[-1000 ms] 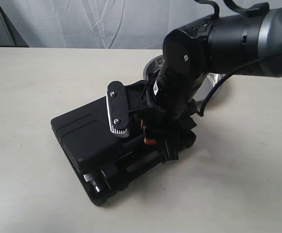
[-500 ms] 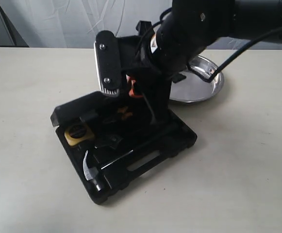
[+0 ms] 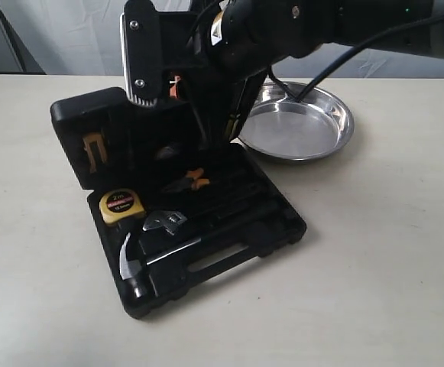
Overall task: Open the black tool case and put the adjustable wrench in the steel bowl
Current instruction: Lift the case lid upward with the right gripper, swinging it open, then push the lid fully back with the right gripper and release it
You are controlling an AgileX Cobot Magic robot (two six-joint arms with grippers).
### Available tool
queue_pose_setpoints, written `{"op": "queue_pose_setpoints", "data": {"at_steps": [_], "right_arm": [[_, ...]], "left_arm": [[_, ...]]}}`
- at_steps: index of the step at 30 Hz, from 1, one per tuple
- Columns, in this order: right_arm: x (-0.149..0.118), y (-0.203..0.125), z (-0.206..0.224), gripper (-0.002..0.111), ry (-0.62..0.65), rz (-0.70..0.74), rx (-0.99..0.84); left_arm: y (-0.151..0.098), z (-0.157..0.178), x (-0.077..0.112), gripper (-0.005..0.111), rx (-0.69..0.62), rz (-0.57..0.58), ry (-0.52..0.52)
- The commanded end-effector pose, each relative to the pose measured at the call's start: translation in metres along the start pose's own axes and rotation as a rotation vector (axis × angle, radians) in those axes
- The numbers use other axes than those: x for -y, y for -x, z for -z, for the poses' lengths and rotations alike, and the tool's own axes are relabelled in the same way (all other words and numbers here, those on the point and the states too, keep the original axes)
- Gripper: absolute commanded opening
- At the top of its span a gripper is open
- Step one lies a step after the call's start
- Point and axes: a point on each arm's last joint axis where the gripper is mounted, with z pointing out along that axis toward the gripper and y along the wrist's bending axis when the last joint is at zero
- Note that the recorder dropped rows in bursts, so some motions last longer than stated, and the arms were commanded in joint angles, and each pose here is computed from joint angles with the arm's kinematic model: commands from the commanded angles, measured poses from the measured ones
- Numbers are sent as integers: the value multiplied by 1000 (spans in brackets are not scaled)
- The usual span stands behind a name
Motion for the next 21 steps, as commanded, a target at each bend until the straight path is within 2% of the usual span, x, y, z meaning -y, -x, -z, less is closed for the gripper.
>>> {"op": "queue_pose_setpoints", "data": {"at_steps": [1,8,14,21], "right_arm": [[-4,-3,-22,-1,-1,-34,8],[-8,-1,-29,-1,0,56,13],[-5,0,-27,-1,-21,64,23],[-10,20,-8,-1,-2,164,55]], "left_arm": [[0,0,0,0,7,0,-3],[0,0,0,0,5,0,-3],[0,0,0,0,5,0,-3],[0,0,0,0,5,0,-3]]}}
